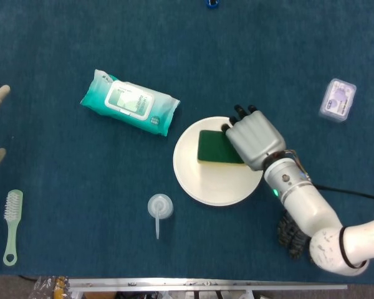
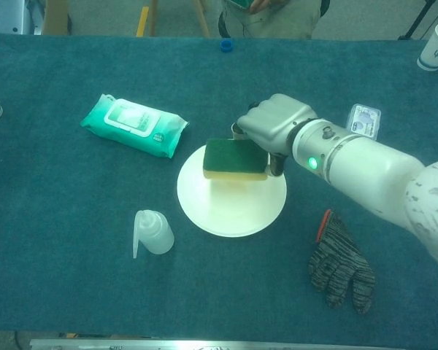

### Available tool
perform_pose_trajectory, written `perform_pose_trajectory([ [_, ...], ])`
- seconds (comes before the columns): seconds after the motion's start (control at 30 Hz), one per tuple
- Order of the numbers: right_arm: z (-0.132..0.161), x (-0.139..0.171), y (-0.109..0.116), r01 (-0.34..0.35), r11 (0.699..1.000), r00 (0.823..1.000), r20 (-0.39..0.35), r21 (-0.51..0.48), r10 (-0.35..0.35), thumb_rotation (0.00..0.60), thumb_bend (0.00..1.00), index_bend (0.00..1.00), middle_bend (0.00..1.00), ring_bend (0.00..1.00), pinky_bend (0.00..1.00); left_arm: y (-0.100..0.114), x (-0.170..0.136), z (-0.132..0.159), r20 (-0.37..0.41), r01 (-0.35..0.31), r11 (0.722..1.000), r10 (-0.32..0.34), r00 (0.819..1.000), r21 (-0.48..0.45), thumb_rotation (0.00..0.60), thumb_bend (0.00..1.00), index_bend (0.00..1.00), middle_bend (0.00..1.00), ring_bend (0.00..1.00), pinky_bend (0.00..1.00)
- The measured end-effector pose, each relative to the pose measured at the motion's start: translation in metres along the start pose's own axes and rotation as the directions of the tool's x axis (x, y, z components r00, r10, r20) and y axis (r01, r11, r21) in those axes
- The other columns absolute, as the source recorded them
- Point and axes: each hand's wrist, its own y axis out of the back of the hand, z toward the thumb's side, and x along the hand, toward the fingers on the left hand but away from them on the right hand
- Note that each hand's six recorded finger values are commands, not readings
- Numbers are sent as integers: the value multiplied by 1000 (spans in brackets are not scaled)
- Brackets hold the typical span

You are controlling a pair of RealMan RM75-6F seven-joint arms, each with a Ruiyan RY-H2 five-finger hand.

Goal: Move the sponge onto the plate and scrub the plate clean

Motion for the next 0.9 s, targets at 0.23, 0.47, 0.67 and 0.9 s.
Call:
perform_pose_trajectory([
  [0.23, -18, 6, -12, -77, 992, 997, 30, 102, 74, 600, 351, 433, 290, 97, 204, -1, -1, 3, 0, 2, 1000, -2, 1000, -2, 600, 215, 52, 23, 0, 82],
  [0.47, -34, 5, -23, -115, 982, 992, 69, 152, 106, 600, 351, 433, 291, 97, 204, -2, 1, 6, 6, 1, 1000, -1, 1000, -7, 600, 215, 52, 23, 0, 82],
  [0.67, -33, 1, -24, -117, 973, 992, 71, 200, 104, 600, 352, 433, 291, 97, 204, -2, 2, 7, 10, -3, 1000, 3, 1000, -14, 600, 215, 52, 23, 0, 82],
  [0.9, -20, -3, -19, -97, 956, 995, 57, 275, 84, 600, 351, 433, 291, 97, 204, -2, 0, 4, 6, -5, 1000, 6, 1000, -23, 600, 215, 51, 23, 0, 82],
])
